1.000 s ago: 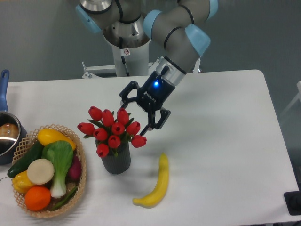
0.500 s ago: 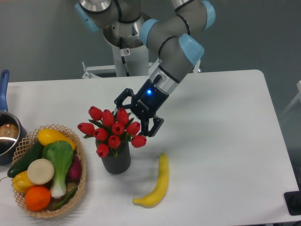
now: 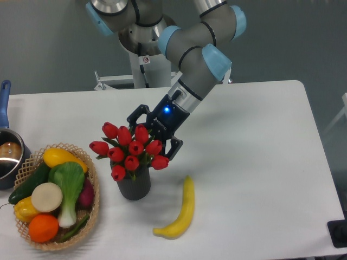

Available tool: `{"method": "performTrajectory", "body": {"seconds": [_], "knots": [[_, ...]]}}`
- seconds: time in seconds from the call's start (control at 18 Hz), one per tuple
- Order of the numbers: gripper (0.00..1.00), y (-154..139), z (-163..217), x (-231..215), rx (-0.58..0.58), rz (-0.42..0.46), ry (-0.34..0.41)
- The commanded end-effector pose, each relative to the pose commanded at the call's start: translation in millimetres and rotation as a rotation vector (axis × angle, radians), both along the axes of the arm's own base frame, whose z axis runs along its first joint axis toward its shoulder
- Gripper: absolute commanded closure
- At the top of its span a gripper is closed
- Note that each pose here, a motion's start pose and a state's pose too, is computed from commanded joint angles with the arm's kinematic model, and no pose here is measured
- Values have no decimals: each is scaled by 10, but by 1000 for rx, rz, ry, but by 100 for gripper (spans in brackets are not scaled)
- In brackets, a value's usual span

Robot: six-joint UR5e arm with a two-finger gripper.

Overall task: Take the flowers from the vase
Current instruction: 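Lower the gripper around the tulip stems and close it, then tilt the gripped tulip bunch sideways over the vase rim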

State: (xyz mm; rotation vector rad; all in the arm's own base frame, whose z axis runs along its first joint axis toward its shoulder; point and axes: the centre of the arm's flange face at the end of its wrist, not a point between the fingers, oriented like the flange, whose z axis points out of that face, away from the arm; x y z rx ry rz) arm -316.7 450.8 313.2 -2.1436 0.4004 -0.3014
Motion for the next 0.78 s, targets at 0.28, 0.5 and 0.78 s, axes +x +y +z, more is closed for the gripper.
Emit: {"method": "performTrajectory", "body": {"seconds": [0.28,0.5,0.78], "knots": [[0,101,-12,91,-2,-21,-11],[0,132,-5,60,1,-22,-9],[30,160,27,25,10,-24,-5]]}}
